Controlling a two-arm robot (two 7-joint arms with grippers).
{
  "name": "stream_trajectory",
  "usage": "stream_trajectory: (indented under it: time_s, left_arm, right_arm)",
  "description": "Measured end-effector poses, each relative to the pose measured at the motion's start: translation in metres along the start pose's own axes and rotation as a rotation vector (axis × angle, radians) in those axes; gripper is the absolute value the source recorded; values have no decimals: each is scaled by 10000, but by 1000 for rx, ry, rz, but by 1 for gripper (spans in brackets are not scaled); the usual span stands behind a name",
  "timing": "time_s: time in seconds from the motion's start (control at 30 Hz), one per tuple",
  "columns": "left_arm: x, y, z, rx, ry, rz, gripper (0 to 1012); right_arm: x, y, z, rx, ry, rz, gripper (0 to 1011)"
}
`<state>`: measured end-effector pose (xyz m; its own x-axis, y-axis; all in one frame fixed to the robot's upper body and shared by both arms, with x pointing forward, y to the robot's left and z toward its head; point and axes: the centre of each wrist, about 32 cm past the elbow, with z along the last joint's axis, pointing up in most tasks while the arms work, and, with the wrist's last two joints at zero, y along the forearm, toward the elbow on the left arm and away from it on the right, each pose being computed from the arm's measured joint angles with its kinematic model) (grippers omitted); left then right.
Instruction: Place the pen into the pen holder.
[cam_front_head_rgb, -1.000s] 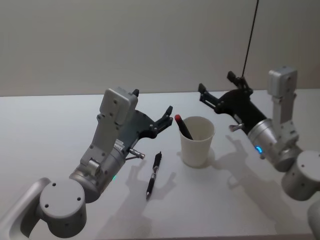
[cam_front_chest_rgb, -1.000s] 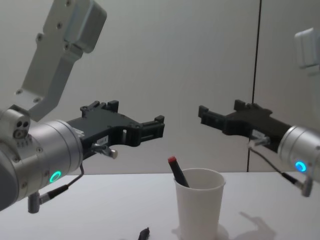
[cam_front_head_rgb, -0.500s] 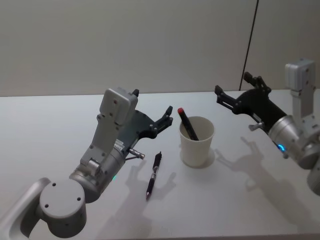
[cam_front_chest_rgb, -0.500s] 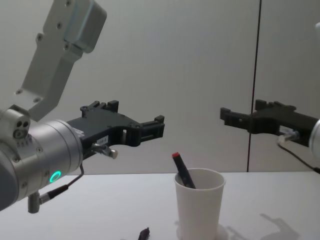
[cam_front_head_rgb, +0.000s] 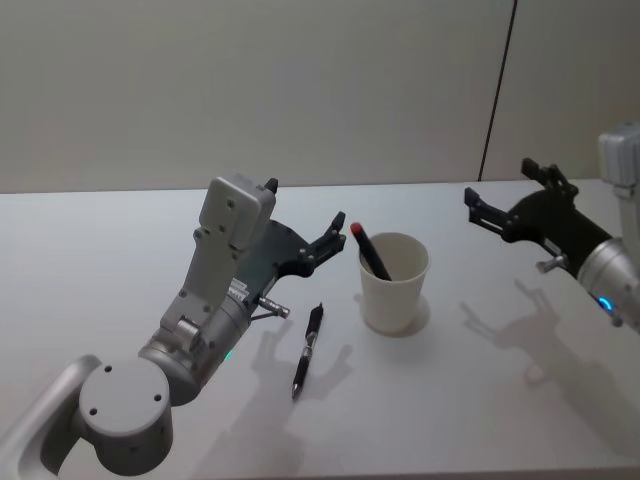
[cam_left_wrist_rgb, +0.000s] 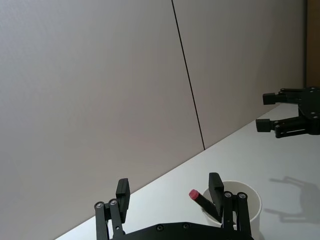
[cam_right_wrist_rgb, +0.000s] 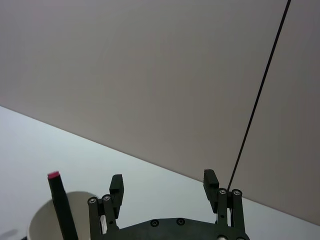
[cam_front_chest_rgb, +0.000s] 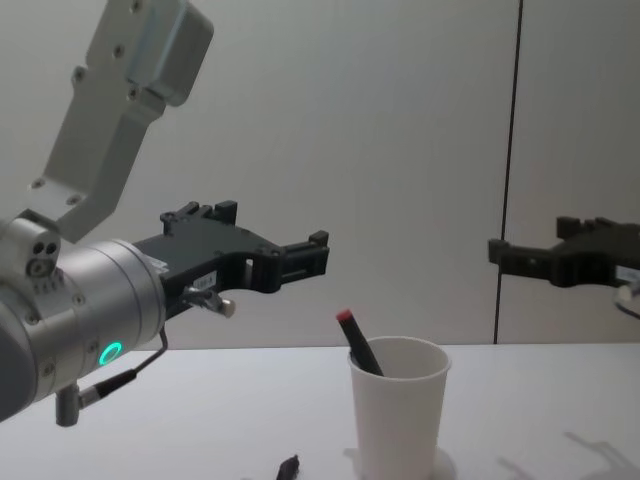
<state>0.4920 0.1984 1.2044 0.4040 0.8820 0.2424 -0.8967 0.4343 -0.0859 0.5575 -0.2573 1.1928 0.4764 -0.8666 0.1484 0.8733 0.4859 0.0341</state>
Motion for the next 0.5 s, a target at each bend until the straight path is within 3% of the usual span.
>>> stream_trajectory:
  time_s: [0.5]
  left_arm:
    - [0,0,0,0,0,0,1004]
  right_arm:
    - [83,-206,-17,-74,-17,-13,1002]
